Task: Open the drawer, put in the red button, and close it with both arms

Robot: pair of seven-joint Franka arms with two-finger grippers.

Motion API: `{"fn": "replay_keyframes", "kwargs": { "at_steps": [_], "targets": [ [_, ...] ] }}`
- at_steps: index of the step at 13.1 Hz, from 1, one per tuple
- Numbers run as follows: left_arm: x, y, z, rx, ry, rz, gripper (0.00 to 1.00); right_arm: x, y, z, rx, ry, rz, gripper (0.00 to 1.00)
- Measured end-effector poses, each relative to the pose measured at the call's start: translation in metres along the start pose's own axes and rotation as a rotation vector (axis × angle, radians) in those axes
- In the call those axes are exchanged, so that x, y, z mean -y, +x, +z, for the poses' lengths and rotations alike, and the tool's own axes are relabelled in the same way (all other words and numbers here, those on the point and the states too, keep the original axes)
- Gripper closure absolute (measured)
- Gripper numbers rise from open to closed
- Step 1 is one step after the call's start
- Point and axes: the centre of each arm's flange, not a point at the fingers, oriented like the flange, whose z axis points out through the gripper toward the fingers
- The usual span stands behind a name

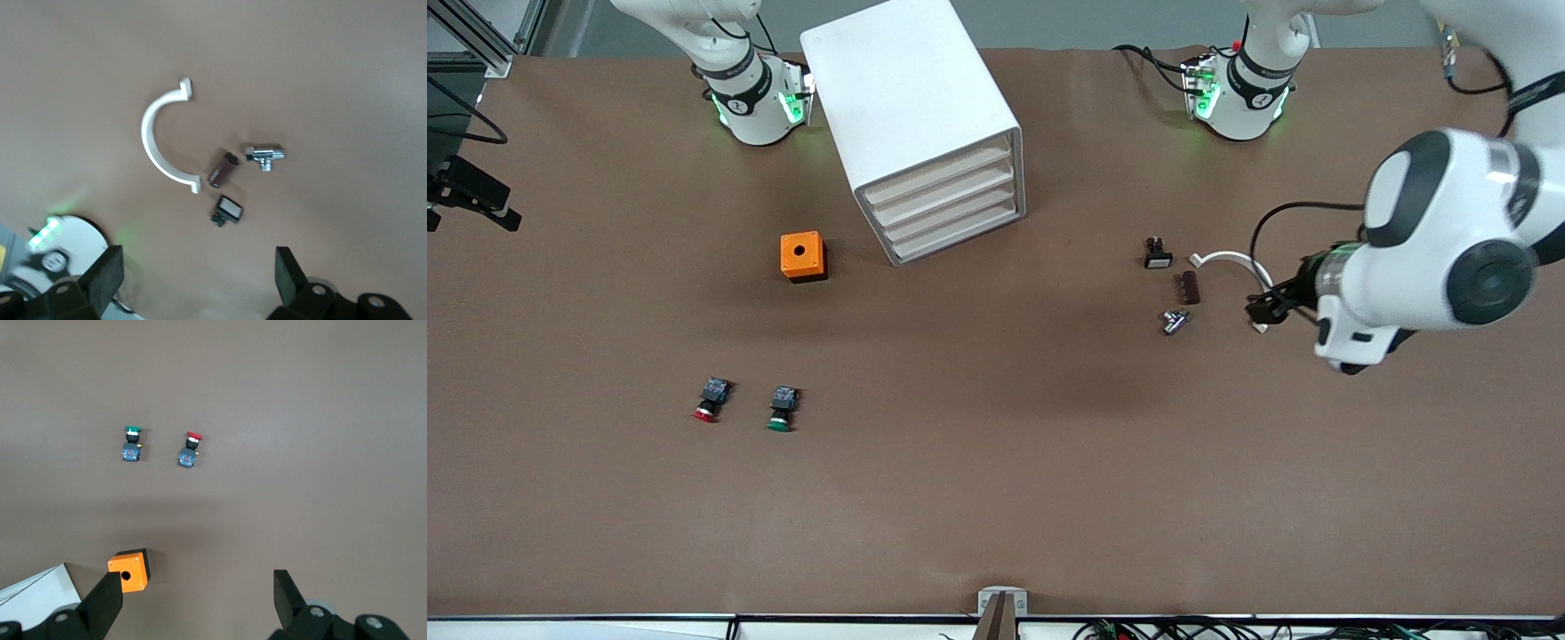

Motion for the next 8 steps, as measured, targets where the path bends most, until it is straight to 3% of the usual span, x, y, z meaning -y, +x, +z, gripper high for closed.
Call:
{"fn": "replay_keyframes", "kwargs": {
  "at_steps": [3,6,8],
  "targets": [
    [-0.059,-0.035,0.041,0.055,0.045,-0.19,0.0,-0.003,0.024,0.029,-0.012,-0.004,-0.004,0.0],
    [-0.095,-0.07,0.061,0.155,0.039,-0.357,0.0,-0.014,0.061,0.112,0.069,-0.003,0.008,0.0],
    [-0.108,-0.074,0.079,0.264,0.051,-0.458,0.0,-0.024,0.075,0.155,0.108,-0.002,0.026,0.0]
  ]
}}
